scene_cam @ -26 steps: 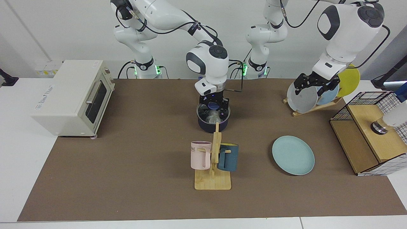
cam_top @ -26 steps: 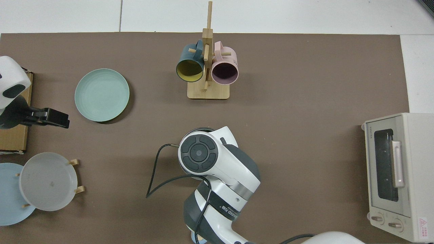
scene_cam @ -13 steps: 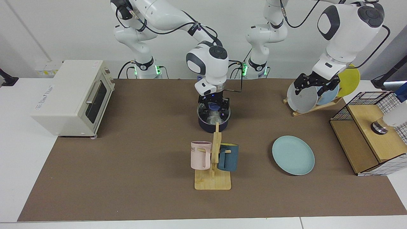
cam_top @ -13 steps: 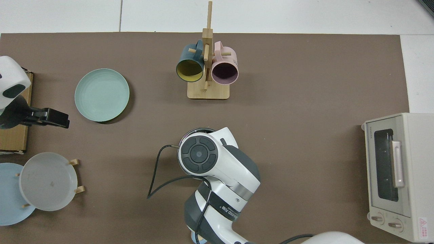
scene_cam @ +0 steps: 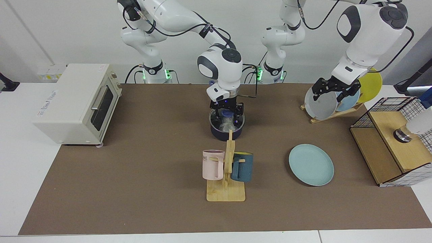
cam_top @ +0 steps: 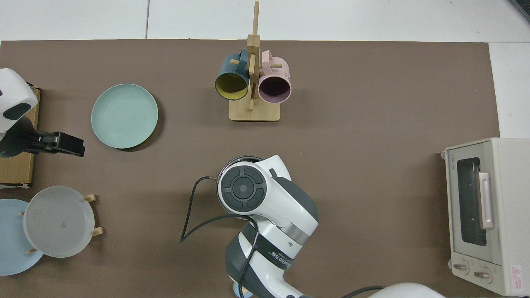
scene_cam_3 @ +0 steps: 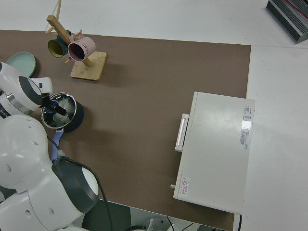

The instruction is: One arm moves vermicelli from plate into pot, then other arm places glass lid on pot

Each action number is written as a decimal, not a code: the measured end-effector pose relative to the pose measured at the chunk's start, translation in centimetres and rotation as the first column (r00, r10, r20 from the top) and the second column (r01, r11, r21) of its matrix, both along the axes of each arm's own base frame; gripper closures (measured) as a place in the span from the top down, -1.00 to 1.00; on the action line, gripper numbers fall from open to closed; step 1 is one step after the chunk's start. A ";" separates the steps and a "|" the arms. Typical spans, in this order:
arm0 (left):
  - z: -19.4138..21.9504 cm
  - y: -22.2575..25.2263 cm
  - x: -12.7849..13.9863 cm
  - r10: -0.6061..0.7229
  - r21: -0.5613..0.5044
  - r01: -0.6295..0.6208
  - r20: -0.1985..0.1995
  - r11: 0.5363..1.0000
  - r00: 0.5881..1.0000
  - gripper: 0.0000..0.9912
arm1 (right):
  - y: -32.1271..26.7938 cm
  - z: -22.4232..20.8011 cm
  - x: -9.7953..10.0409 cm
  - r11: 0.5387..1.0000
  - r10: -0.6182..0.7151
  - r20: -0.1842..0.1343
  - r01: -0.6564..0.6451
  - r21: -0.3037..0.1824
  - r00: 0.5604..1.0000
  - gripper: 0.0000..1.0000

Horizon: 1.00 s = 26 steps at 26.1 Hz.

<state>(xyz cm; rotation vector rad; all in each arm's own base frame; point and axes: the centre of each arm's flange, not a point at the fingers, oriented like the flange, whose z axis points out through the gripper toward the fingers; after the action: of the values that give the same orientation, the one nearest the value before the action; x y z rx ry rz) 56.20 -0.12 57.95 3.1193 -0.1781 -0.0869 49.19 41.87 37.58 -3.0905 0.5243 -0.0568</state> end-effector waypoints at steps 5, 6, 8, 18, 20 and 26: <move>0.0 0.0 0.0 0.000 0.000 0.000 0.000 1.000 1.000 1.00 | 0.0 0.9 0.4 1.000 -0.005 0.017 0.004 0.008 1.000 1.00; 0.0 0.0 0.0 0.000 0.000 0.000 0.000 1.000 1.000 1.00 | 0.0 1.3 0.5 1.000 -0.006 0.021 0.006 0.011 1.000 1.00; 0.0 0.0 0.0 0.000 0.000 0.000 0.000 1.000 1.000 1.00 | 0.0 2.1 0.9 1.000 -0.010 0.030 0.010 0.015 1.000 1.00; 0.0 0.0 0.0 0.000 0.000 0.000 0.000 1.000 1.000 1.00 | -1.4 8.5 1.4 1.000 0.004 0.095 -0.005 0.006 0.995 1.00; 0.0 0.0 0.0 0.000 0.000 0.000 0.000 1.000 1.000 1.00 | -2.3 9.4 1.6 1.000 0.025 0.094 -0.025 -0.005 0.995 1.00; 0.0 0.0 0.0 0.000 0.000 0.000 0.000 1.000 1.000 1.00 | -8.1 12.5 3.8 0.995 0.095 0.063 -0.096 0.008 0.993 1.00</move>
<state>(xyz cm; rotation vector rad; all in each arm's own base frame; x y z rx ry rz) 56.20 -0.12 57.95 3.1193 -0.1780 -0.0868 52.99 33.81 50.12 -3.0859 0.3730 -0.1492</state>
